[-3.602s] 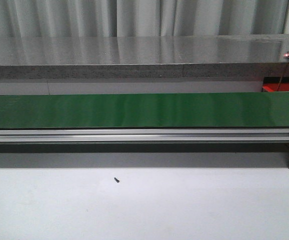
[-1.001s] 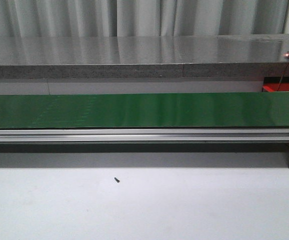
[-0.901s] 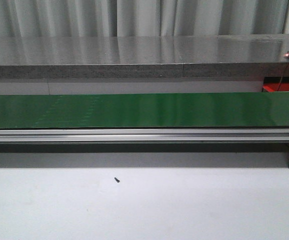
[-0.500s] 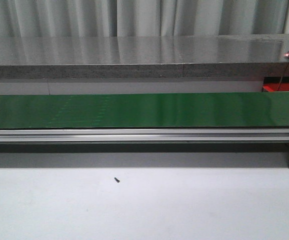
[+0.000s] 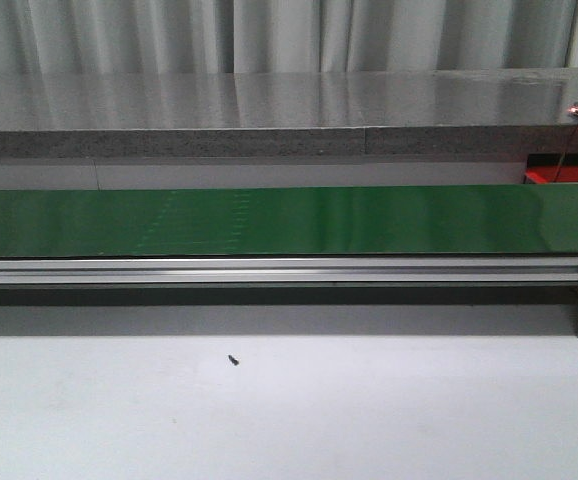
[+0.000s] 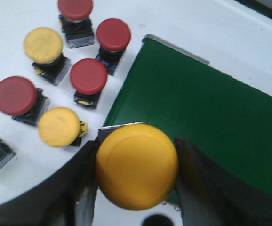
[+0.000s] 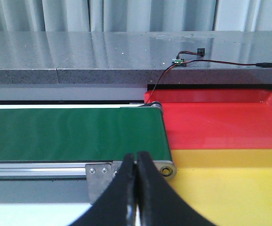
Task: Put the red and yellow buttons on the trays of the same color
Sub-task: 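Lift the yellow button and place it on the conveyor belt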
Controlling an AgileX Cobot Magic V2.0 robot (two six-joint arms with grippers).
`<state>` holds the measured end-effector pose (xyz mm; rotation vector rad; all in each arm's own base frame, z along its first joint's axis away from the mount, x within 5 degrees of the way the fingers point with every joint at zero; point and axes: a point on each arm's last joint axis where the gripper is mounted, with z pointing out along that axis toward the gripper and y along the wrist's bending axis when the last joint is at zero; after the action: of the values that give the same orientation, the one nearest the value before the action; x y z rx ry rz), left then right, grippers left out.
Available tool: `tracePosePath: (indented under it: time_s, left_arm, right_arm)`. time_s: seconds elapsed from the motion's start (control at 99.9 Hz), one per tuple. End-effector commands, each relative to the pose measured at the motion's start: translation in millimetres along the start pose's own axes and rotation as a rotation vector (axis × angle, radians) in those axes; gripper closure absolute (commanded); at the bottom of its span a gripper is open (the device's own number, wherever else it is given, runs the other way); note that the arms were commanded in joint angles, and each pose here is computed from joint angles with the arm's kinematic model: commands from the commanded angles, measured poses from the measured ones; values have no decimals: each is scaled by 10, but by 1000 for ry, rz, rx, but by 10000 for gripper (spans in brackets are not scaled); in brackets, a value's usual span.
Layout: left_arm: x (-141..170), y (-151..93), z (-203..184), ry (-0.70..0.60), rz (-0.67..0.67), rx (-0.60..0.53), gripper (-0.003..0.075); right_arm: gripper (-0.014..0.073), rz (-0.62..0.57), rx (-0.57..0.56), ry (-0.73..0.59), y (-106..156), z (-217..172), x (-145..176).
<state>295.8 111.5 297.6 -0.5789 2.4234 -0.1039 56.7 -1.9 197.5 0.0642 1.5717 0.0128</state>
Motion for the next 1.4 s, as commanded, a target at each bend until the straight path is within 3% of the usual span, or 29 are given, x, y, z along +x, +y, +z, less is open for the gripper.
tracePosePath:
  time_s: [0.0,0.27,0.47,0.57,0.69,0.761,1.121,1.391]
  left_arm:
    - [-145,-172,-43,-70,37,34,426]
    - [-157,-346,344,16,76,61,426]
    - [-154,-364,378,19,80,63,414]
    - [-180,-372,359,12,81,65,328]
    - [-191,-400,321,-3,80,91,162]
    - [-207,-411,271,-24,77,96,125]
    - [-261,-396,-276,-148,87,98,136]
    - [-264,9,-479,-147,25,-5,165]
  right_arm:
    - [655,-2,-7,-116,9,-25,-145]
    - [655,-2,-7,-116,9,-25,-145]
    - [655,-2,-7,-116,9,-25,-145]
    - [655,-2,-7,-116,9,-25,-145]
    - [655,-2,-7,-116,9,-25,-145]
    - [655,-2,-7,-116,9,-25,-145]
    - [655,-2,-7,-116,9,-25,-145]
    - [655,-2,-7,-116,9,-25,-145]
